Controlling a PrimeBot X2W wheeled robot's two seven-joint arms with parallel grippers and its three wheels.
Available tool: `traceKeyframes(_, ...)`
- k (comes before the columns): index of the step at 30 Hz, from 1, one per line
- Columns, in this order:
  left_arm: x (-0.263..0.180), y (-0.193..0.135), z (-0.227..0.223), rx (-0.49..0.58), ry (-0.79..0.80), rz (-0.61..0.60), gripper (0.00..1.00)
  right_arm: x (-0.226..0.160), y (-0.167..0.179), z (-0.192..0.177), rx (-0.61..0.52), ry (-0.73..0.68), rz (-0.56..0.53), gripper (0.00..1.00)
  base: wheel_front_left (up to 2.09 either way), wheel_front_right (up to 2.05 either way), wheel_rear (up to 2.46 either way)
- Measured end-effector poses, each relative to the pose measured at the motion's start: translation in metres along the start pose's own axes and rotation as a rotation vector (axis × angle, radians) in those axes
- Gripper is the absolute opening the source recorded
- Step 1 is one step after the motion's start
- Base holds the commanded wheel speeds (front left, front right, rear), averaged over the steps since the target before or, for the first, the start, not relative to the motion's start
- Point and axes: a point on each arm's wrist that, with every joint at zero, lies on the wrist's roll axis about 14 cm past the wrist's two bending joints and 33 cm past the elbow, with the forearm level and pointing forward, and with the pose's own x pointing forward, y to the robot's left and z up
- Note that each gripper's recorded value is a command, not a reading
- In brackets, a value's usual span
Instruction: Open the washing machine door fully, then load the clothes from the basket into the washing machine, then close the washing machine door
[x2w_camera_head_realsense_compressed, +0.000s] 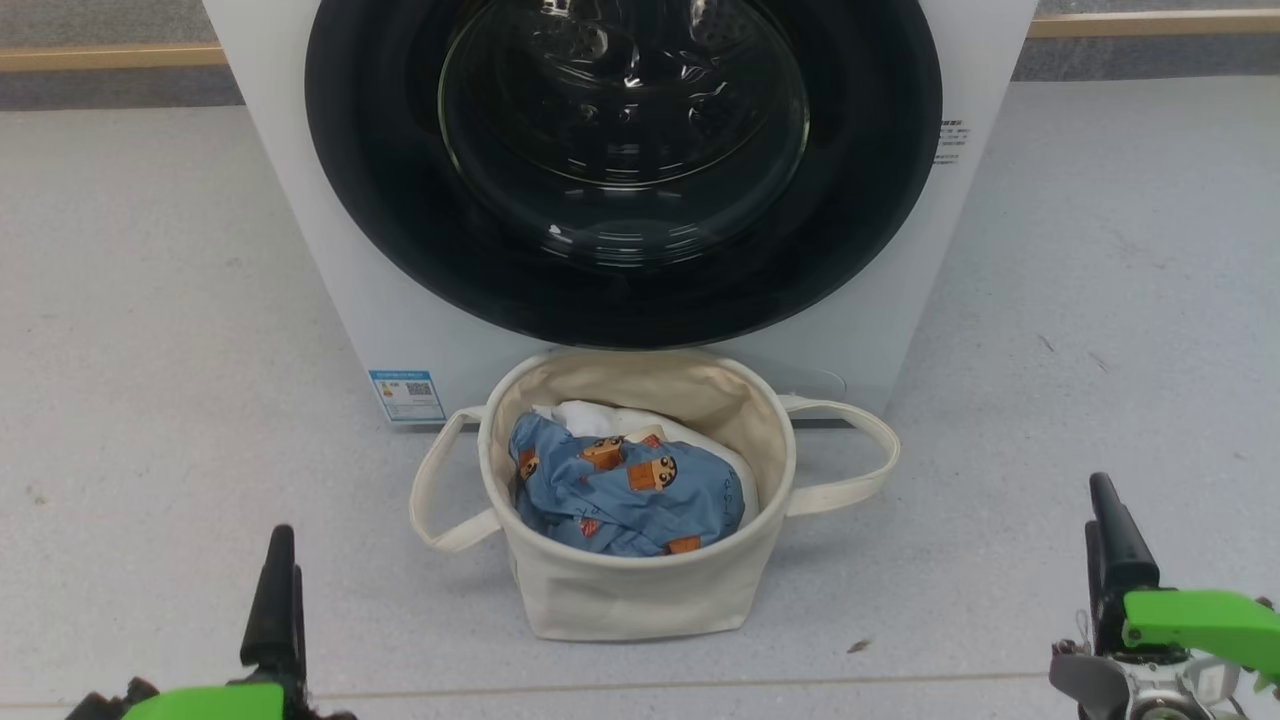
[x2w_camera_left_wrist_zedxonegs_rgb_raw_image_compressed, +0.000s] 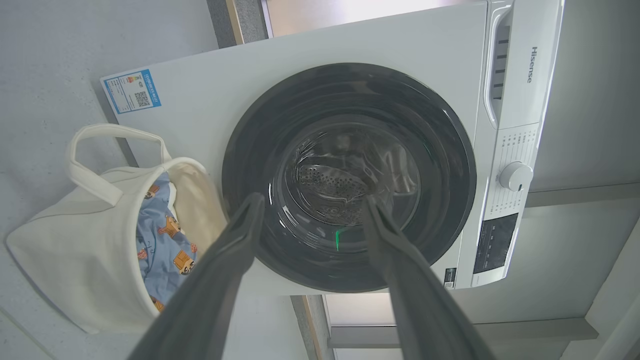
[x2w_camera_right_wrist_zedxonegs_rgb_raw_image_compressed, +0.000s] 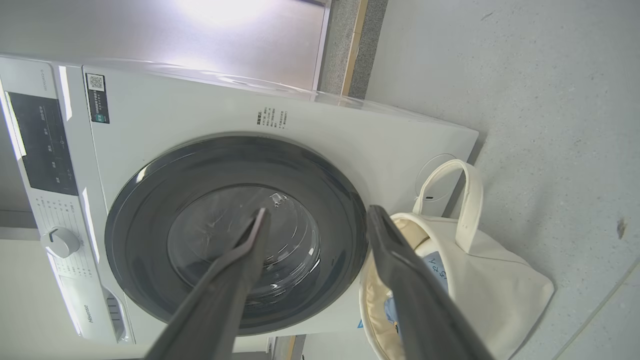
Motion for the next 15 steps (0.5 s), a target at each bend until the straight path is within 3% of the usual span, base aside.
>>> traceKeyframes(15,0.005,-0.044,0.009,0.207,-0.056,-0.106,1.00,0.016,0.057,-0.013,-0.250,0.009,0.173,1.00,0.00,0.00,0.00)
